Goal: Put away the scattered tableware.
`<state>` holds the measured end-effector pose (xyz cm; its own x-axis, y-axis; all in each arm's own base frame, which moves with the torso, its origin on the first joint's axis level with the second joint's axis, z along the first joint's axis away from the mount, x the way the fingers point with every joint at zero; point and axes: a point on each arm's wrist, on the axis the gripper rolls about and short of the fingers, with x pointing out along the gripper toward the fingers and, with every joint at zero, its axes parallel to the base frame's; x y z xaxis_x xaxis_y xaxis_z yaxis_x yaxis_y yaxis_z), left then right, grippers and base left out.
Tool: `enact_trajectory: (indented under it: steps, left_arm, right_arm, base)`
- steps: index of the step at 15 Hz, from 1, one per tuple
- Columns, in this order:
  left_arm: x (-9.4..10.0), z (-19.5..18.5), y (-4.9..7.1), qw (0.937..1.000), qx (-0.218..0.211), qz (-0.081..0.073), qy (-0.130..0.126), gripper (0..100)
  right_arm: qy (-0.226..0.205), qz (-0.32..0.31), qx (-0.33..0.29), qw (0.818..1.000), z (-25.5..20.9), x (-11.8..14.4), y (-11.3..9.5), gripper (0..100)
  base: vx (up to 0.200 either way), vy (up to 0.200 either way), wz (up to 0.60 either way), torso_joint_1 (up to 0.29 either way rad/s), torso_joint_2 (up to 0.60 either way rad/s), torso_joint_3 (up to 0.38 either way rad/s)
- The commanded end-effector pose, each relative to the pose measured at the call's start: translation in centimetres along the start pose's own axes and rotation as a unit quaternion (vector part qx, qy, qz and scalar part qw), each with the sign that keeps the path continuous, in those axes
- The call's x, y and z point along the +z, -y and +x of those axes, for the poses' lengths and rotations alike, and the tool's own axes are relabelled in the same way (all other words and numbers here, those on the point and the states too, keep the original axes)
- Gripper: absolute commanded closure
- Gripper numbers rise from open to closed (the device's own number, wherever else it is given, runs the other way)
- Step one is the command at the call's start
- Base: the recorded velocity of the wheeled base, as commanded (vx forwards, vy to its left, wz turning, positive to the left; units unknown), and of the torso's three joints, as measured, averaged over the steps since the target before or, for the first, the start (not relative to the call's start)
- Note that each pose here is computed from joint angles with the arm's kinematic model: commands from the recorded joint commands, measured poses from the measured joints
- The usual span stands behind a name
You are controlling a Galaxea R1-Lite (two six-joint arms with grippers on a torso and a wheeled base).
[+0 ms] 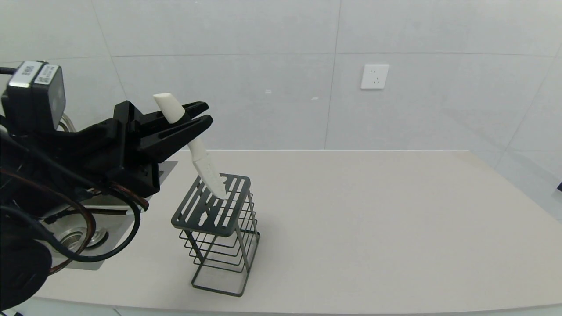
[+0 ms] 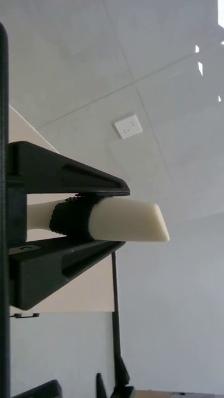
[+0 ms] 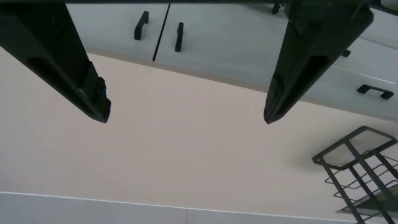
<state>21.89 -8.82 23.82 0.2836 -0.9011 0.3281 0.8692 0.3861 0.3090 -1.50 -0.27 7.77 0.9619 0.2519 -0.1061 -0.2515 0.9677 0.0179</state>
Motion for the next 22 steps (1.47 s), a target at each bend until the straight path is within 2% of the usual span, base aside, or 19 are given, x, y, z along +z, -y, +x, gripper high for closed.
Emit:
enact_trajectory:
  steps: [1, 4, 6, 9, 13, 18, 22]
  left_arm:
    - [-0.3, -0.1, 0.0, 1.0, -0.002, -0.003, -0.005, 100]
    - [-0.7, -0.1, -0.1, 0.9999, -0.011, -0.007, -0.01, 100]
    - [-1.6, 0.2, -0.5, 0.9997, -0.018, -0.004, -0.017, 100]
    - [-2.7, 0.5, -0.9, 0.9995, -0.015, -0.007, -0.026, 100]
    - [-2.8, 1.7, -2.2, 0.9998, -0.008, 0.011, -0.013, 100]
    - [-4.0, 2.0, -3.1, 0.9998, 0.0, 0.007, -0.021, 100]
    - [-4.6, 2.1, -3.3, 0.9997, 0.0, 0.003, -0.026, 100]
  right_arm:
    - [0.0, 0.001, 0.0, 1.0, 0.0, 0.0, 0.0, 0]
    - [-0.001, 0.001, 0.001, 1.0, 0.0, 0.0, 0.0, 0]
    - [0.001, 0.001, 0.001, 1.0, 0.0, 0.0, 0.0, 0]
    - [0.0, 0.001, 0.0, 1.0, 0.0, 0.0, 0.0, 0]
    - [0.0, 0.001, 0.0, 1.0, 0.0, 0.0, 0.0, 0]
    - [0.0, 0.002, 0.0, 1.0, 0.0, 0.0, 0.0, 0]
    - [0.0, 0.002, 0.0, 1.0, 0.0, 0.0, 0.0, 0]
  base:
    - [0.0, 0.0, 0.0, 0.0, 0.0, 0.0]
    - [0.0, 0.0, 0.0, 0.0, 0.0, 0.0]
    - [0.0, 0.0, 0.0, 0.0, 0.0, 0.0]
    - [0.0, 0.0, 0.0, 0.0, 0.0, 0.0]
    - [0.0, 0.0, 0.0, 0.0, 0.0, 0.0]
    - [0.0, 0.0, 0.0, 0.0, 0.0, 0.0]
    - [0.0, 0.0, 0.0, 0.0, 0.0, 0.0]
